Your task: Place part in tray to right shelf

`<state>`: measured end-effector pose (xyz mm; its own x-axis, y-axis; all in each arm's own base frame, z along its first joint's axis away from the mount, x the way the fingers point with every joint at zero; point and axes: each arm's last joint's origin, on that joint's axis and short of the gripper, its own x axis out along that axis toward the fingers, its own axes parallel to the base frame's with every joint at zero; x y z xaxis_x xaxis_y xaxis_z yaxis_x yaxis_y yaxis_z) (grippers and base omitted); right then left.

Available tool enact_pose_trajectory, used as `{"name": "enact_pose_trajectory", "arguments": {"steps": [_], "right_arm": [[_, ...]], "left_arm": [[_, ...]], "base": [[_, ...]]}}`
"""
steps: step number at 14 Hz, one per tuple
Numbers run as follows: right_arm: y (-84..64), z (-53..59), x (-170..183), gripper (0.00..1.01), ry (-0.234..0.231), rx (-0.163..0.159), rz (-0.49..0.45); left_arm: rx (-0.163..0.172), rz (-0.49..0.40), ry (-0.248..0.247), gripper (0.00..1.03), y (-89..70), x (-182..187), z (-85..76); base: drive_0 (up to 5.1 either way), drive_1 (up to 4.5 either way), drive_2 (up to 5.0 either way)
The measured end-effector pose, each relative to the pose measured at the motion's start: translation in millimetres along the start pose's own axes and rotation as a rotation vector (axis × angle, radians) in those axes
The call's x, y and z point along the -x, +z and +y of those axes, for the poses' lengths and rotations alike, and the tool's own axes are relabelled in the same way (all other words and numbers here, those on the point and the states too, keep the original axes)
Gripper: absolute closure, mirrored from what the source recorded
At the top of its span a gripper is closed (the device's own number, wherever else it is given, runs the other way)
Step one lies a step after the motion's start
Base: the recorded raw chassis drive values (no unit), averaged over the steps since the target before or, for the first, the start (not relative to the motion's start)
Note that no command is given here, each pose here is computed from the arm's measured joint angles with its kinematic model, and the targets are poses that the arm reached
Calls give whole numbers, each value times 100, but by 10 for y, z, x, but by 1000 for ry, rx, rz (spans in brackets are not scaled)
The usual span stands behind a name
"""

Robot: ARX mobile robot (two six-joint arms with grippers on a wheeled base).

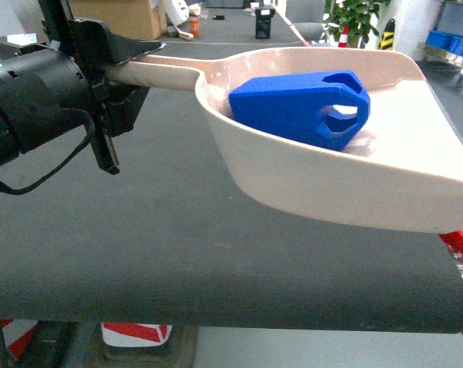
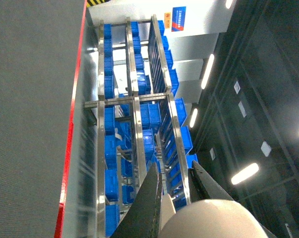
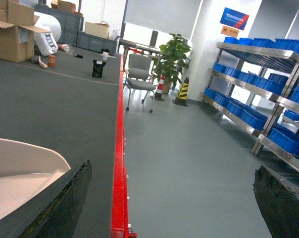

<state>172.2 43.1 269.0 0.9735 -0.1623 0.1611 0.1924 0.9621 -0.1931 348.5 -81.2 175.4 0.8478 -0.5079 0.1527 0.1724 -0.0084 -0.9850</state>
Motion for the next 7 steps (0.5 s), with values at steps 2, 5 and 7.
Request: {"name": "enact_pose_trajectory", "arguments": {"steps": [2, 5, 7], "right_arm": [[-2, 1, -2, 3, 0, 1, 2], [-3, 2, -2, 3, 1, 2, 4], [1, 1, -2, 3, 0, 0, 1]], "left_arm": [[1, 0, 0, 90, 0, 0, 0], [2, -1, 1, 90, -1, 0, 1], [2, 2, 1, 90, -7, -2, 1]], "base": [[500, -245, -245], [496, -250, -250], [507, -238, -238]]}}
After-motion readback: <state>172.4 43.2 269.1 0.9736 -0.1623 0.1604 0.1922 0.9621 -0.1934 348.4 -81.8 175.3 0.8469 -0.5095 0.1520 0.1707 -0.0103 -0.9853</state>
